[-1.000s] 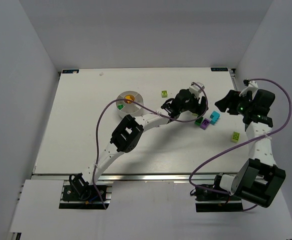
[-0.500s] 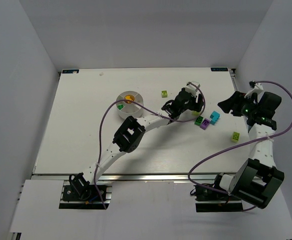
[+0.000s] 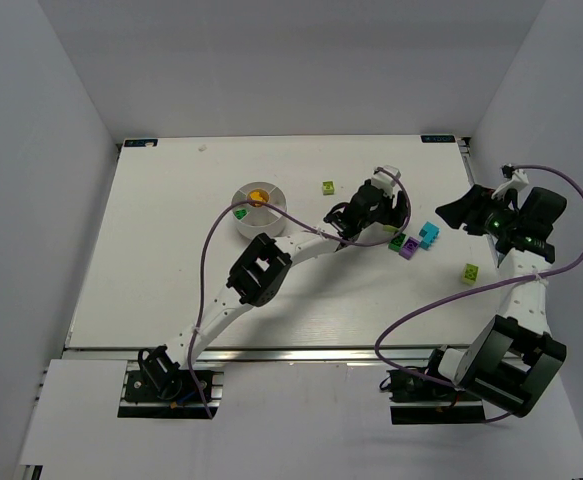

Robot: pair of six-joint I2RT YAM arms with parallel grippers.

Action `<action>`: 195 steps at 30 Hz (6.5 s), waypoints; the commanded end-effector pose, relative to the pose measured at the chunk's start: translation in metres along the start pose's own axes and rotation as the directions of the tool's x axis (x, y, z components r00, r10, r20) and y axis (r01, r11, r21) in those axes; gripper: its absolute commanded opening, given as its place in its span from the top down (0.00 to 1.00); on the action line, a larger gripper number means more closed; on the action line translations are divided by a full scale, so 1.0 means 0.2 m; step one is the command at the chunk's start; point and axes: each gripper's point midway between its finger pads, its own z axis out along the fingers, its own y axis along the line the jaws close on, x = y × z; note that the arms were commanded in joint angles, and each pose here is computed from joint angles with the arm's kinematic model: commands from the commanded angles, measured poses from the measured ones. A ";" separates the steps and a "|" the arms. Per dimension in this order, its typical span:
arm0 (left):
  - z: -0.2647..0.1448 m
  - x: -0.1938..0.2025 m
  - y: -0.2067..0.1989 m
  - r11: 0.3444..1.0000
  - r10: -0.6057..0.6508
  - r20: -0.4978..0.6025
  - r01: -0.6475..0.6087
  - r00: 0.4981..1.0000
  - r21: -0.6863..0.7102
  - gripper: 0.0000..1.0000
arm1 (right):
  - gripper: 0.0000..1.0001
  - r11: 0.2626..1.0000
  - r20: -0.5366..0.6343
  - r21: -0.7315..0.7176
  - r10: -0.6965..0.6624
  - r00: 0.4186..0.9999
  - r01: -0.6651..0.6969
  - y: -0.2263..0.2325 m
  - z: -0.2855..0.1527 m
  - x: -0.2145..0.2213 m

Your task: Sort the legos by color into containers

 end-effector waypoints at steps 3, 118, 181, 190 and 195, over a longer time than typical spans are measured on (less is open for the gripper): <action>0.01 -0.02 -0.03 1.000 -0.029 0.003 0.029 1.000 0.000 0.18 | 0.33 0.999 0.027 -0.039 -0.009 1.000 0.010 0.03 -0.02 -0.03; -1.82 -0.50 1.24 0.801 -0.414 -0.142 0.286 0.899 -0.526 0.69 | 0.46 0.975 -0.138 -0.220 -0.051 0.989 0.019 0.15 0.09 0.19; -2.32 -0.70 0.76 0.943 -0.127 0.081 0.146 0.989 -0.301 0.22 | 0.11 0.870 -0.584 -0.090 -0.440 0.682 0.485 -0.12 0.48 0.56; -2.38 -0.70 0.73 0.939 -0.087 0.092 0.113 0.992 -0.325 0.21 | 0.13 0.920 -0.601 0.041 -0.289 0.745 0.390 -0.07 0.64 0.54; -2.40 -0.70 0.72 0.937 -0.079 0.106 0.110 0.991 -0.332 0.21 | 0.13 0.943 -0.649 0.047 -0.222 0.728 0.330 -0.08 0.67 0.66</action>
